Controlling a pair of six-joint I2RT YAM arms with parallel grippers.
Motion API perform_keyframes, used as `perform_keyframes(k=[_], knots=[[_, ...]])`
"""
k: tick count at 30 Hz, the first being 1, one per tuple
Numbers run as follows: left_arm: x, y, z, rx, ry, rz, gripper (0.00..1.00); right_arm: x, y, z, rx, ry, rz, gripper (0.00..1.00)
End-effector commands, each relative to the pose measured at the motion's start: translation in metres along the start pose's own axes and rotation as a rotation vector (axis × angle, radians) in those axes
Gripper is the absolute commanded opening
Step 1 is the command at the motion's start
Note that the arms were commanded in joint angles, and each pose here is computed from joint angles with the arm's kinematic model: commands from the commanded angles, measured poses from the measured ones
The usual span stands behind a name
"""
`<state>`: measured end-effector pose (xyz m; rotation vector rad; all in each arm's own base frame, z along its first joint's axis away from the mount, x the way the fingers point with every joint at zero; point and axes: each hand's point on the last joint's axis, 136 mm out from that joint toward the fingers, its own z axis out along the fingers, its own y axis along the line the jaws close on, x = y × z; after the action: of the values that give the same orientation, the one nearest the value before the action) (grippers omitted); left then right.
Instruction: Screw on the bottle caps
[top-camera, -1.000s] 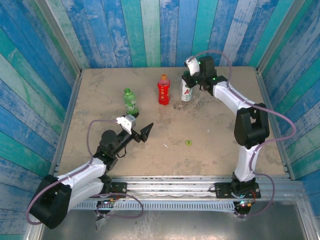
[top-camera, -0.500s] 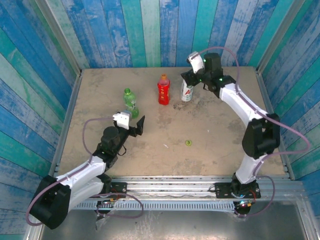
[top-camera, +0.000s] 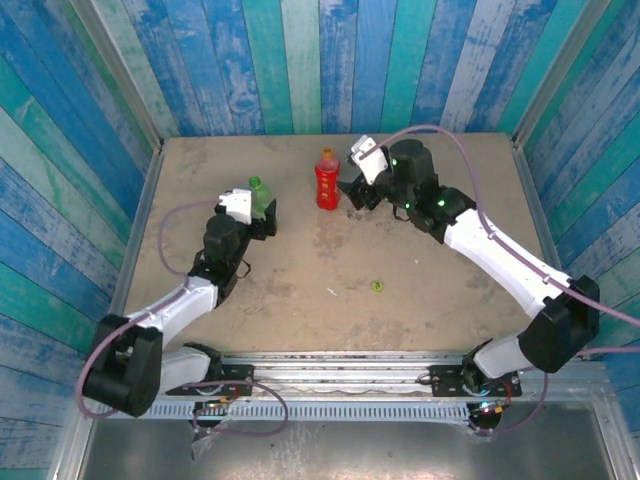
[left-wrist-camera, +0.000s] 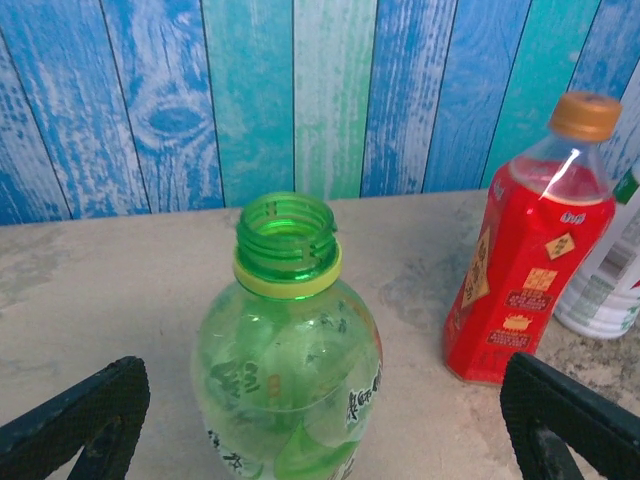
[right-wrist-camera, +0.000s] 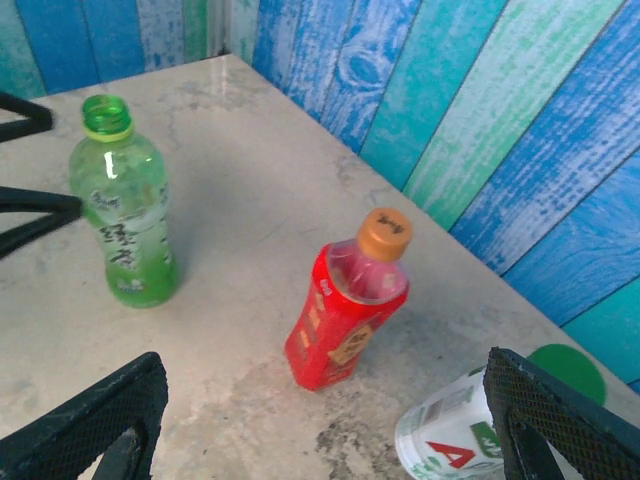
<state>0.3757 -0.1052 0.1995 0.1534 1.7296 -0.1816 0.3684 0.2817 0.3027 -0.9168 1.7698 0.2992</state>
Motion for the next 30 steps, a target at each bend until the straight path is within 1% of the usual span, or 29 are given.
perform_keyframes(k=[1, 5, 8, 12, 13, 19, 22, 24, 27, 30], knots=[[0.005, 0.003, 0.016, 0.009, 0.019, 0.002, 0.94, 0.002, 0.008, -0.008, -0.003, 0.012, -0.002, 0.84], [0.018, 0.010, 0.032, -0.006, 0.068, 0.001, 0.94, 0.007, 0.015, -0.009, -0.016, 0.019, 0.004, 0.84], [0.021, 0.011, 0.040, 0.009, 0.087, 0.004, 0.94, 0.011, 0.017, -0.009, -0.021, 0.029, 0.008, 0.84], [0.021, 0.009, 0.047, 0.034, 0.098, 0.011, 1.00, 0.013, 0.020, -0.009, -0.028, 0.032, 0.012, 0.84], [0.022, 0.009, 0.048, 0.037, 0.102, 0.011, 0.98, 0.013, 0.020, -0.009, -0.028, 0.033, 0.014, 0.84], [0.022, 0.004, 0.049, 0.064, 0.107, 0.021, 0.77, 0.017, 0.019, -0.010, -0.017, 0.039, 0.016, 0.84], [0.020, 0.003, 0.047, 0.070, 0.094, 0.022, 0.73, 0.018, 0.019, -0.010, -0.017, 0.044, 0.020, 0.84], [0.021, 0.003, 0.046, 0.074, 0.093, 0.025, 0.65, 0.018, 0.020, -0.010, -0.020, 0.043, 0.024, 0.84], [0.020, 0.000, 0.044, 0.091, 0.090, 0.033, 0.62, 0.017, 0.021, -0.013, -0.024, 0.037, 0.035, 0.84], [0.016, -0.006, 0.039, 0.129, 0.072, 0.043, 0.63, 0.018, 0.023, -0.017, -0.031, 0.032, 0.047, 0.84]])
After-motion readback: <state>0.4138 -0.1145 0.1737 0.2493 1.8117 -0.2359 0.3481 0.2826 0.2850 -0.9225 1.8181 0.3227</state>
